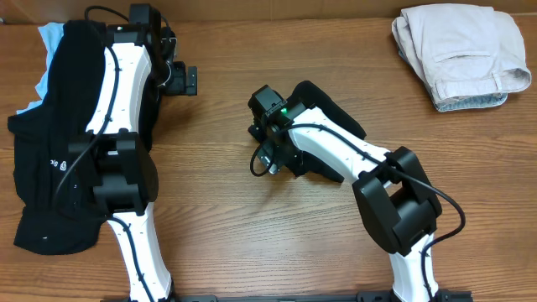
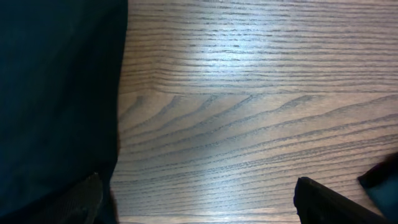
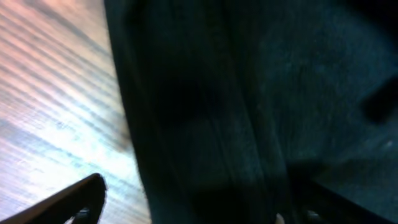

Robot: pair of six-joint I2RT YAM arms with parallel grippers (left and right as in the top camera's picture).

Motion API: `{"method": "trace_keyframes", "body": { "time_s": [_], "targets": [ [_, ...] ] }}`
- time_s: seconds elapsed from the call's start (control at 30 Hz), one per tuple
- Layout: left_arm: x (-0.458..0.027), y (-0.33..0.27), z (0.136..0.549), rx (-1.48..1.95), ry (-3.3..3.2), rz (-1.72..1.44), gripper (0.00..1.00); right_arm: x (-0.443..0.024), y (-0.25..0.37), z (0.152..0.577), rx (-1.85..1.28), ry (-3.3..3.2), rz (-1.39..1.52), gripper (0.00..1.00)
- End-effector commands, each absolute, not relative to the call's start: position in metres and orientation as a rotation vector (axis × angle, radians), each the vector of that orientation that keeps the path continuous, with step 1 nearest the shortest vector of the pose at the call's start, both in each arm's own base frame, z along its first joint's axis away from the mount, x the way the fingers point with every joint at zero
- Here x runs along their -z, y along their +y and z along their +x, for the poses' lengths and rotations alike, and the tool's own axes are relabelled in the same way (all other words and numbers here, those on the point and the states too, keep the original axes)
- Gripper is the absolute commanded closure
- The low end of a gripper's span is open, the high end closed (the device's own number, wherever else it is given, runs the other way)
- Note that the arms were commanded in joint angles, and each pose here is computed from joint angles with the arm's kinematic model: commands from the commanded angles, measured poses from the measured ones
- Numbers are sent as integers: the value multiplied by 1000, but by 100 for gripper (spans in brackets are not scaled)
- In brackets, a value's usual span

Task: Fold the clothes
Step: 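Grasp the folded black shirt bundle with the right gripper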

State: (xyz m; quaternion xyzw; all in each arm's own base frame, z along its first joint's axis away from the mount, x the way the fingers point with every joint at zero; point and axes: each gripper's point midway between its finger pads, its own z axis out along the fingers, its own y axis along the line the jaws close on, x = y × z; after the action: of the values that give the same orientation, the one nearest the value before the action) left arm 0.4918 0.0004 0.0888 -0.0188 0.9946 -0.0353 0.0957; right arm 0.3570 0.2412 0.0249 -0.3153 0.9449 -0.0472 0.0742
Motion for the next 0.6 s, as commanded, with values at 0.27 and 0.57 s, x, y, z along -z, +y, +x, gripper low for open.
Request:
{"method": "trace_keyframes", "body": {
  "time_s": [0.27, 0.57],
  "targets": [
    [-88, -5, 491, 115, 2950, -27, 0, -13, 218, 380, 276, 2834, -800, 58],
    [-88, -5, 490, 120, 2954, -66, 0, -19, 210, 395, 308, 2812, -673, 96]
  ]
}}
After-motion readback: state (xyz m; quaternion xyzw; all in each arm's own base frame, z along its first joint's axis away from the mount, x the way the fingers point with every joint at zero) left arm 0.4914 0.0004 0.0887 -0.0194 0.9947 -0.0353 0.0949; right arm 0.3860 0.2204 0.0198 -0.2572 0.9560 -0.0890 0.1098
